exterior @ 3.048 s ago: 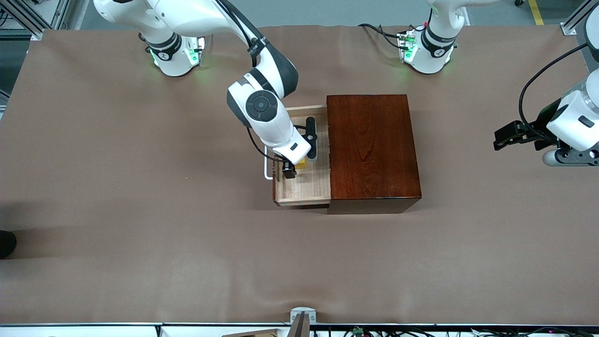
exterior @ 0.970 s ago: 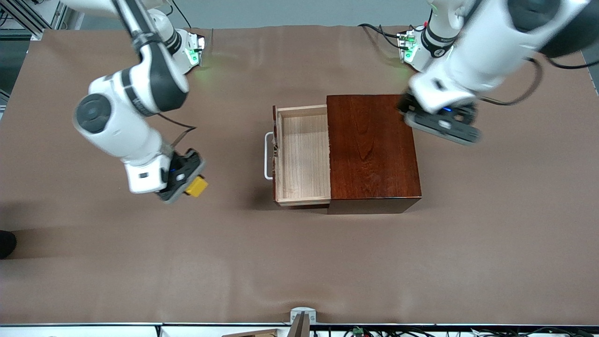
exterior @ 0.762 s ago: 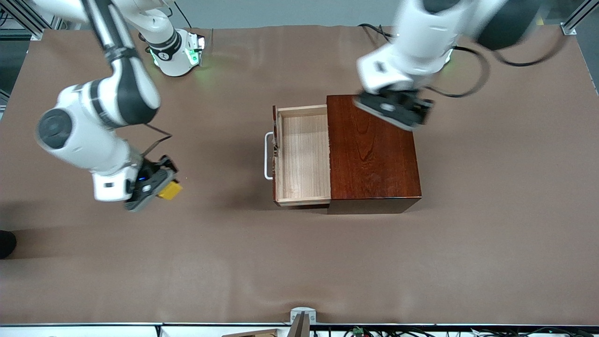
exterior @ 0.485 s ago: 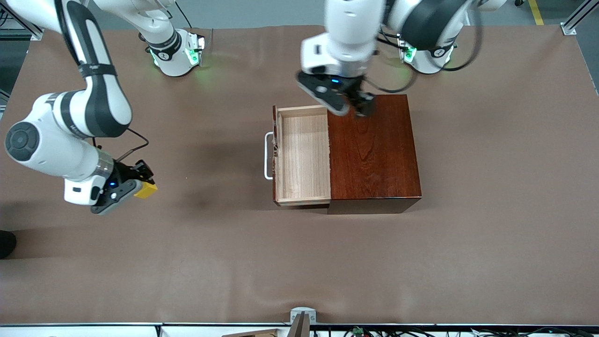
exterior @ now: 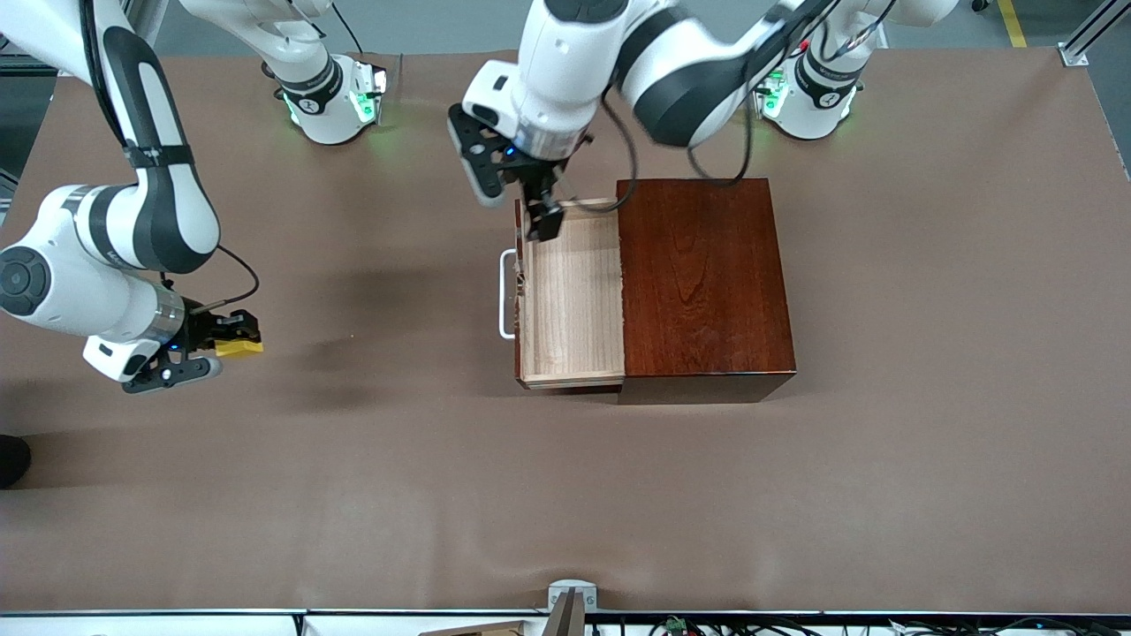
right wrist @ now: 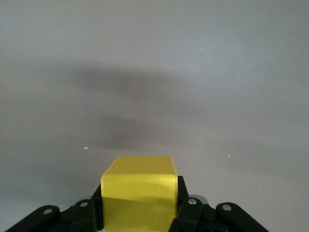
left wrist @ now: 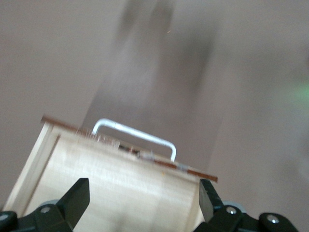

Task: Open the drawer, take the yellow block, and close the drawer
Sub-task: 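Push the drawer inward with the left gripper while the right gripper carries the cube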

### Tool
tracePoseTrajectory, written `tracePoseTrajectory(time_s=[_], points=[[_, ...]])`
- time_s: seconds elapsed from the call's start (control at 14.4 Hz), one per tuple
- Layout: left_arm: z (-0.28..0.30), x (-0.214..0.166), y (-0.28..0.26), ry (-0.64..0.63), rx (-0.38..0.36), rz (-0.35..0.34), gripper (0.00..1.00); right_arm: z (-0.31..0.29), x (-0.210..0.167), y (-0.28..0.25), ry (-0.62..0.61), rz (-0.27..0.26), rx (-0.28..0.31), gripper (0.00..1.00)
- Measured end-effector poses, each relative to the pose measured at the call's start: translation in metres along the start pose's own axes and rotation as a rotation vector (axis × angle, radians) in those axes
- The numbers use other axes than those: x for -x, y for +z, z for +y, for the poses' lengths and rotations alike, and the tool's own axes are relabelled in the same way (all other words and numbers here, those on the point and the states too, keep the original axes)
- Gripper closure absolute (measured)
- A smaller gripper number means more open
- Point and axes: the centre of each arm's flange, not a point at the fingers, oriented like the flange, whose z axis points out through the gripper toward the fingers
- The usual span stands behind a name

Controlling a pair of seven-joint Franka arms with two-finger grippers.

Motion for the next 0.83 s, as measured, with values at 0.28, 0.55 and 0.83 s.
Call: tracePoseTrajectory(time_s=[0.28, 0.55, 0.83], points=[[-0.009, -0.005, 0.065, 0.267, 0.039, 0.024, 0.00, 0.017, -0.003, 0.021, 0.114, 0.004, 0.007, 0.44], [-0.030, 0.002, 0.120, 0.274, 0.007, 0.007, 0.00, 0.028, -0.009, 0.046, 0.178, 0.010, 0.011, 0.44], [-0.046, 0.011, 0.146, 0.221, -0.002, -0.014, 0.00, 0.027, -0.014, 0.070, 0.281, 0.002, 0.013, 0.44]])
